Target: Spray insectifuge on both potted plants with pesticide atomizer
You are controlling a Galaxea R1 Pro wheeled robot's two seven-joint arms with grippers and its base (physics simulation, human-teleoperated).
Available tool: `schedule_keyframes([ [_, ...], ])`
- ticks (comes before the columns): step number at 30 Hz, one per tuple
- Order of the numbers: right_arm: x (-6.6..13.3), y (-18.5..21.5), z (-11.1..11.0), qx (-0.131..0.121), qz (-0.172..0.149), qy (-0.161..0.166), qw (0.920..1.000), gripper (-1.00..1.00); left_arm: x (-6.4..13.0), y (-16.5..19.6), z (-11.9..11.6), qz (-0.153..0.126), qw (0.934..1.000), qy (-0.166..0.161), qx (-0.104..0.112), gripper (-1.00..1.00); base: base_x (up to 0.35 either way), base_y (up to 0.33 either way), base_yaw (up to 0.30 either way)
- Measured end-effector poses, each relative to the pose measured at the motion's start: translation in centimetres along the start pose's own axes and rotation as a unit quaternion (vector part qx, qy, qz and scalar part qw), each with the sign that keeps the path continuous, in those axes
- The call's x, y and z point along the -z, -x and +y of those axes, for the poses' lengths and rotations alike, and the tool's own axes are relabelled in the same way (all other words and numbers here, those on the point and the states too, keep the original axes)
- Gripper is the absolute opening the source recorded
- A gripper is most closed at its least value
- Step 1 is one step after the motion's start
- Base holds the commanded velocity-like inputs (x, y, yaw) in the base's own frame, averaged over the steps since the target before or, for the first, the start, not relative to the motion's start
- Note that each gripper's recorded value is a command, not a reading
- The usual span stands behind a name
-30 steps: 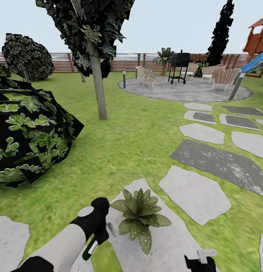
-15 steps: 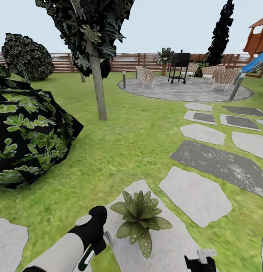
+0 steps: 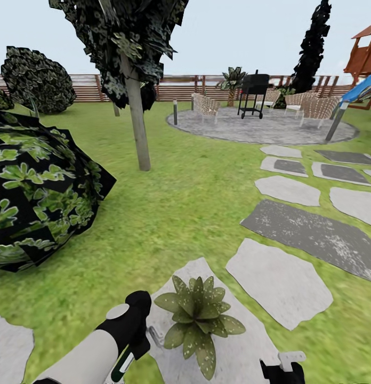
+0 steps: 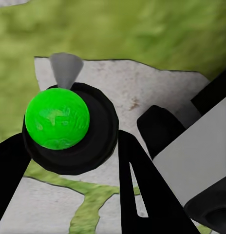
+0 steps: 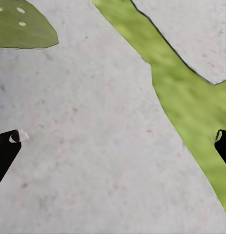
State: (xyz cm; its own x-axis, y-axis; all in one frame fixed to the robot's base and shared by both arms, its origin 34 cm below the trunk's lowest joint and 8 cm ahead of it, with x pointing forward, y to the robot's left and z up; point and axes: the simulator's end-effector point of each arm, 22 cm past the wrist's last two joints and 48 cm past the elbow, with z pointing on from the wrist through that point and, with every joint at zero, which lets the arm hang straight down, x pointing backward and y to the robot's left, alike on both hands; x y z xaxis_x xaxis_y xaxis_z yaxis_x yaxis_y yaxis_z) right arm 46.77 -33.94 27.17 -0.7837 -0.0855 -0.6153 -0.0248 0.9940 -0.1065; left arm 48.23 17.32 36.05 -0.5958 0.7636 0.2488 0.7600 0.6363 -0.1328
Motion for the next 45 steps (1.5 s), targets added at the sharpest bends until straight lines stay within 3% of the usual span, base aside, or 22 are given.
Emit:
schedule_keyframes([
  [14,-0.9,-1.6,0.2,0.000,0.005,0.000,1.0000,1.00,-4.1,-2.7,-1.2,0.029,0.9995,-0.016,0.001,-1.00,0.000,0.000,0.000],
  [18,-0.9,-1.6,0.2,0.000,0.005,0.000,1.0000,1.00,-3.8,-2.1,-1.2,0.022,0.9997,-0.014,0.001,-1.00,0.000,0.000,0.000],
  [25,-0.9,-1.6,0.2,0.000,0.005,0.000,1.0000,1.00,-1.0,0.9,-0.1,-0.025,0.9997,0.004,-0.001,-1.00,0.000,0.000,0.000],
  [45,-0.9,-1.5,0.1,0.001,0.004,-0.001,1.0000,1.00,-0.4,1.7,-0.2,-0.032,0.9995,0.003,-0.003,-1.00,-0.072,0.065,-0.004],
])
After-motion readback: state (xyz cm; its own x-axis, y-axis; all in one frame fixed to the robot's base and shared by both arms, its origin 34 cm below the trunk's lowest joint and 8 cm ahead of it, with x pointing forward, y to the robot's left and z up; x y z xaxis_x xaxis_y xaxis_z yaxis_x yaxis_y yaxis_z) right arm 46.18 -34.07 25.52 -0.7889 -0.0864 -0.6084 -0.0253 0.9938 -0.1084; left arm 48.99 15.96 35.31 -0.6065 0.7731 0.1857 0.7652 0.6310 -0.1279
